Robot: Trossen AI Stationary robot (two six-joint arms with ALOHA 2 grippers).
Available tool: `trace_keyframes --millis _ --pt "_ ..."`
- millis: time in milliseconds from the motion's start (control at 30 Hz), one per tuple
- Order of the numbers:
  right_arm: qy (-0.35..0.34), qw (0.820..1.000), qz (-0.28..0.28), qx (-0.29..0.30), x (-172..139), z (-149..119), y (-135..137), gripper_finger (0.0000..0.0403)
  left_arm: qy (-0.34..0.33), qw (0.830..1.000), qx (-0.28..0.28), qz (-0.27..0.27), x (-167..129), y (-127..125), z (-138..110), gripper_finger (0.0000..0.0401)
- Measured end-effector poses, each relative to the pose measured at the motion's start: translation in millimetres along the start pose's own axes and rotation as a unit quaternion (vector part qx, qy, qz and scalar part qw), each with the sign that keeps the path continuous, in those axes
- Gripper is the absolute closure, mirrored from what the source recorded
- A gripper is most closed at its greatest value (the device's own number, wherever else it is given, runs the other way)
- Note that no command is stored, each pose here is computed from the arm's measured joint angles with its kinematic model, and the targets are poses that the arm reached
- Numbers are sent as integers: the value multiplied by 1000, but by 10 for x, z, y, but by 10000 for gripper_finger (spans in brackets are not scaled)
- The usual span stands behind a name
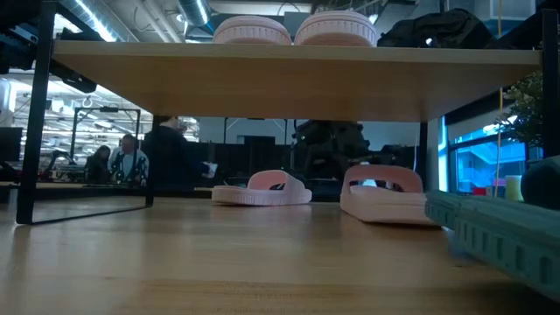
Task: Pick and place slides into the shelf
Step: Adjust the pink slipper under the shelf, then put the pink slipper under the shelf
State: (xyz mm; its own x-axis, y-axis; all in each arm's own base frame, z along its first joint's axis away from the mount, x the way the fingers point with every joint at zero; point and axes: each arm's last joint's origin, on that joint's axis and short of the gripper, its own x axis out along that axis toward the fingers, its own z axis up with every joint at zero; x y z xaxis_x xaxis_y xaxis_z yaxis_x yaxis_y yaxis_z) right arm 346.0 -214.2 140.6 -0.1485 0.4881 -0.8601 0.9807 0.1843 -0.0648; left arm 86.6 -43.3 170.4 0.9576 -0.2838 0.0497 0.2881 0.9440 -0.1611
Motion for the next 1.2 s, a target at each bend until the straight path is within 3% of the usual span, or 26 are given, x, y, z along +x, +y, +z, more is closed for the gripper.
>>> trace_keyframes --millis 500,867,1067,1200 --pt "20 1000 -16 -18 14 -136 55 137 0 1000 0 0 0 0 0 180" --pt "-86 991 65 -84 -707 -258 155 137 0 1000 -3 0 0 0 0 180" --pt "-177 958 153 -168 -1321 -526 231 137 -2 1000 -3 0 0 -1 4 180" --pt "-193 924 258 -207 -1528 -676 167 137 -6 1000 -4 -1 0 -2 12 180"
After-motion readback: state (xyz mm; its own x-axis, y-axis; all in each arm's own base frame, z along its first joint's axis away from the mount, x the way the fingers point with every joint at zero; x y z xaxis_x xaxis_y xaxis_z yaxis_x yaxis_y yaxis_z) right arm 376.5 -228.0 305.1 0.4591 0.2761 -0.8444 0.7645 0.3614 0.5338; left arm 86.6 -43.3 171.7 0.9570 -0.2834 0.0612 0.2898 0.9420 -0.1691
